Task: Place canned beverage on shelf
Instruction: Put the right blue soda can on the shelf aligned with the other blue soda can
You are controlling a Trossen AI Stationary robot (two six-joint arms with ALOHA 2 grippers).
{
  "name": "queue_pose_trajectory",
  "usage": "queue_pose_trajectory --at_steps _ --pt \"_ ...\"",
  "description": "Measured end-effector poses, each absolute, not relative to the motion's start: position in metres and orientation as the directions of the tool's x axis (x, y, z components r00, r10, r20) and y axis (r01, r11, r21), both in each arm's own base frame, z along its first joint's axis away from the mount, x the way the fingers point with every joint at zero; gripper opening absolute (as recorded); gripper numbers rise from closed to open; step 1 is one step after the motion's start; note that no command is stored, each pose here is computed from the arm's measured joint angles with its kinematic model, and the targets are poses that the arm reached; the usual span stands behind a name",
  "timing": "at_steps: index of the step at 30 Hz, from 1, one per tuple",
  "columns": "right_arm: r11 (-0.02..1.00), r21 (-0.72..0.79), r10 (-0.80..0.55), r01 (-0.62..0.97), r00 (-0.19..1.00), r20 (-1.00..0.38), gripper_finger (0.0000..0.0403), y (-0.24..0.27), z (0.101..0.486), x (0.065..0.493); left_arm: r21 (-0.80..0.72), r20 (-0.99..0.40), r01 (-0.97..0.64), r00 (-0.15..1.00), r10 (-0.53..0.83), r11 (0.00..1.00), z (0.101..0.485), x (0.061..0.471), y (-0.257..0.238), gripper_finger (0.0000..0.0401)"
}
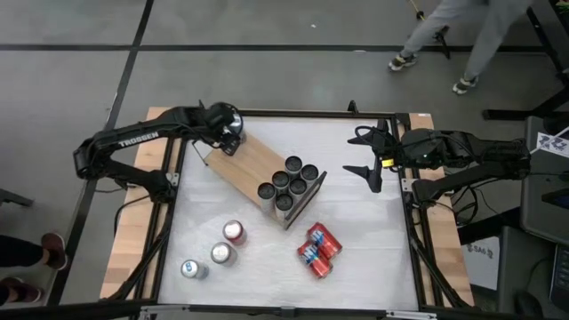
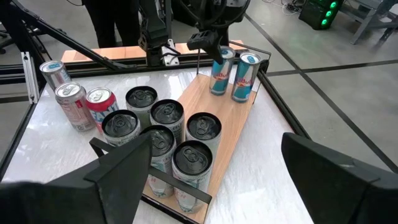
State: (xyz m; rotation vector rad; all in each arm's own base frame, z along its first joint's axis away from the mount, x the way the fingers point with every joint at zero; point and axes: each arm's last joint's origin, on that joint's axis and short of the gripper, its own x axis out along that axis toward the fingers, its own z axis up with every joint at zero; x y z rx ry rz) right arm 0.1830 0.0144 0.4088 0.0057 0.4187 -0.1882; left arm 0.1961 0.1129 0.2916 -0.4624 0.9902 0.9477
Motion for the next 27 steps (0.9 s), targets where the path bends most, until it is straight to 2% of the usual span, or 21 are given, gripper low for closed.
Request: queue_pose_trajectory --at_steps 7,27 --pt "0.983 -0.033 -0.18 0.183 0.896 -0.405 0.0353 0.0144 0.4087 0.1831 0.032 -0.872 -0.805 0.268 0.41 0.593 0.2936 0.1951 0.1135 0.022" --pt "0.983 -0.033 -0.18 0.183 0.896 -0.405 0.0353 0.0144 0.4087 0.1831 0.112 -0.865 -0.729 0.264 0.427 0.676 0.294 0.1954 0.1143 0.022"
